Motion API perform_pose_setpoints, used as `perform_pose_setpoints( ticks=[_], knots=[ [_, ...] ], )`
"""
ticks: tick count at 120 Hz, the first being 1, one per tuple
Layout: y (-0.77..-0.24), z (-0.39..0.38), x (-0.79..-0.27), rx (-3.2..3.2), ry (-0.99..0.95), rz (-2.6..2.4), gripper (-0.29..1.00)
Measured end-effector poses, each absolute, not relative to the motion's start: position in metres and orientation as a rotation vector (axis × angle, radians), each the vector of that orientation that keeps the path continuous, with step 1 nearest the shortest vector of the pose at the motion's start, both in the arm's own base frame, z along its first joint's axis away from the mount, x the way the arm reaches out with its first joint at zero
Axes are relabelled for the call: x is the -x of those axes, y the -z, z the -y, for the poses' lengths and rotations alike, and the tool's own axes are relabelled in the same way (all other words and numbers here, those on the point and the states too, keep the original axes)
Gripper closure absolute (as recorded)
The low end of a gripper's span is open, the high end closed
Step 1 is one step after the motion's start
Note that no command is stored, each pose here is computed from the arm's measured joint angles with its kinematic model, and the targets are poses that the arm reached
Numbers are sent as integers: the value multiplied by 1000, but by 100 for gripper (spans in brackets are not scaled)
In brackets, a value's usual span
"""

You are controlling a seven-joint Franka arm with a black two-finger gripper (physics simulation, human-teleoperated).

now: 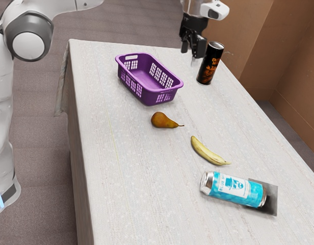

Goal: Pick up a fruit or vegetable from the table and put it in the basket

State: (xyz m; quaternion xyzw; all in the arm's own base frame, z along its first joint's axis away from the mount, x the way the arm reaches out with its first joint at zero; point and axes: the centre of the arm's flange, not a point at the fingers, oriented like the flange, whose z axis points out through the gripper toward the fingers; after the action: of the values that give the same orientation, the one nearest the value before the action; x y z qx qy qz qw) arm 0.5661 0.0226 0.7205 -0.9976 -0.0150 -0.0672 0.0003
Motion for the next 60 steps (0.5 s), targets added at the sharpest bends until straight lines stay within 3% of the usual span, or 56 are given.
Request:
perform_pose_setpoints(
  ticks=[32,60],
  knots=[
    [-708,-38,-570,3109,147,57,0],
    [-702,41,-572,3021,103,-575,0]
  ],
)
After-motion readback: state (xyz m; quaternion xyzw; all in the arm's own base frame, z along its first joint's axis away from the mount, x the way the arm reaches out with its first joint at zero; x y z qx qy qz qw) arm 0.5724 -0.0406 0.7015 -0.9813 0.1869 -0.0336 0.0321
